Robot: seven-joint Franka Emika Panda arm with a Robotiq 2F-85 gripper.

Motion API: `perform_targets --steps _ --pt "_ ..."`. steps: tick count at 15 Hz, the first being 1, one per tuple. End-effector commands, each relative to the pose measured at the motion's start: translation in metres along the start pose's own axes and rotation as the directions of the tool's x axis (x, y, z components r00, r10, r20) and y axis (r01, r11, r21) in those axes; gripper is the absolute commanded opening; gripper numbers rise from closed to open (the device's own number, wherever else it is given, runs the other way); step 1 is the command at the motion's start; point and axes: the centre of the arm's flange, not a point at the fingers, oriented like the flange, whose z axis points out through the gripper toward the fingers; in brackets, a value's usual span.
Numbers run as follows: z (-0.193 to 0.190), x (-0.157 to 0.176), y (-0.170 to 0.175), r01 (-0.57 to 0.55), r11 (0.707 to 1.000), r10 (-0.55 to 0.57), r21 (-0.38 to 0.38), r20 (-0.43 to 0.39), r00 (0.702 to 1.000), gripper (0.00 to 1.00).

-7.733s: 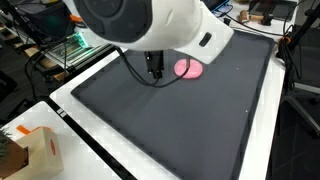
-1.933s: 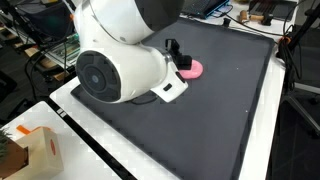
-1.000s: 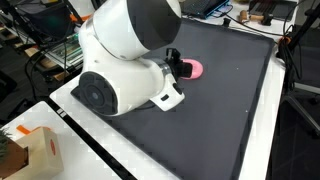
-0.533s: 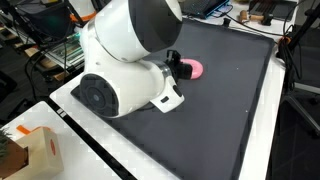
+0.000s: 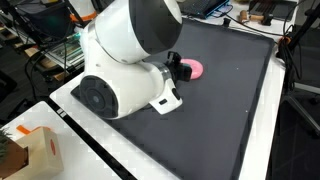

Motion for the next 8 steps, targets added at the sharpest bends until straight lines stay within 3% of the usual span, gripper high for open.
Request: perform_targets --steps 1,8 --pt "0.0148 -0.0010 0.0326 -0.038 0.994 0.041 -0.103 0.025 0.999 0.25" --pt "0.0123 0.0039 0.0245 -0.059 0.993 0.063 -0.098 0.036 0.997 0.25"
